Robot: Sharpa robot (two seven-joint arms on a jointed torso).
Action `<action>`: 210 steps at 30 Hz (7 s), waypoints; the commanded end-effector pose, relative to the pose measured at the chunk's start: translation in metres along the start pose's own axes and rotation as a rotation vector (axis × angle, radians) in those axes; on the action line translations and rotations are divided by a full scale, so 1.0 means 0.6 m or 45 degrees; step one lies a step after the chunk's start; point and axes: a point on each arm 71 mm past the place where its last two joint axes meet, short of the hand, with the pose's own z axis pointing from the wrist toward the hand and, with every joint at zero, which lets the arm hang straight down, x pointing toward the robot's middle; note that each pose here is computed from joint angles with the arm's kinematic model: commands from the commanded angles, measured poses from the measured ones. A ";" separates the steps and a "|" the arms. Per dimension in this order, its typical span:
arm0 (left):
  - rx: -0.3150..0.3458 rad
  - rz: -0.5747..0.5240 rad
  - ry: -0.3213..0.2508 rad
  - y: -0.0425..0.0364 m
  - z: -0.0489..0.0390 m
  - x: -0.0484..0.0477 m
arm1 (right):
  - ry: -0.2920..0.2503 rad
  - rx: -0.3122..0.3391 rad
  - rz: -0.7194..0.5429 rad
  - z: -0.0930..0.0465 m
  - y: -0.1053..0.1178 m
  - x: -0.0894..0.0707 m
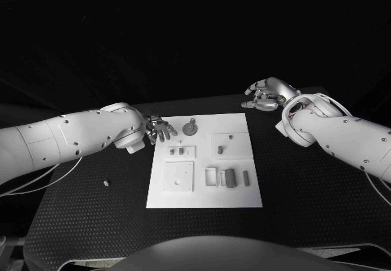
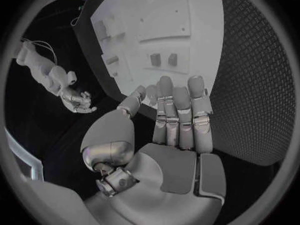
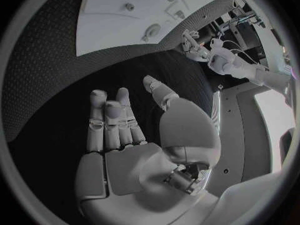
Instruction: Assemble the parts on the task board
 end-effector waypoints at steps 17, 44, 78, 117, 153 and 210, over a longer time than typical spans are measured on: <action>0.317 -0.276 -0.195 0.031 -0.025 -0.087 | 0.038 0.050 0.037 -0.005 -0.036 0.027; 0.390 0.241 -0.327 0.197 -0.109 -0.081 | 0.064 0.119 0.047 -0.013 -0.076 0.061; 0.142 0.489 -0.132 0.283 -0.115 -0.058 | 0.110 0.155 0.058 -0.005 -0.092 0.097; 0.176 0.672 -0.072 0.356 -0.116 0.010 | 0.123 0.161 0.056 -0.005 -0.095 0.098; 0.253 0.790 -0.061 0.340 -0.100 0.060 | 0.152 0.157 0.045 -0.005 -0.094 0.101; 0.267 0.844 -0.157 0.327 -0.081 0.068 | 0.168 0.162 0.043 -0.008 -0.100 0.099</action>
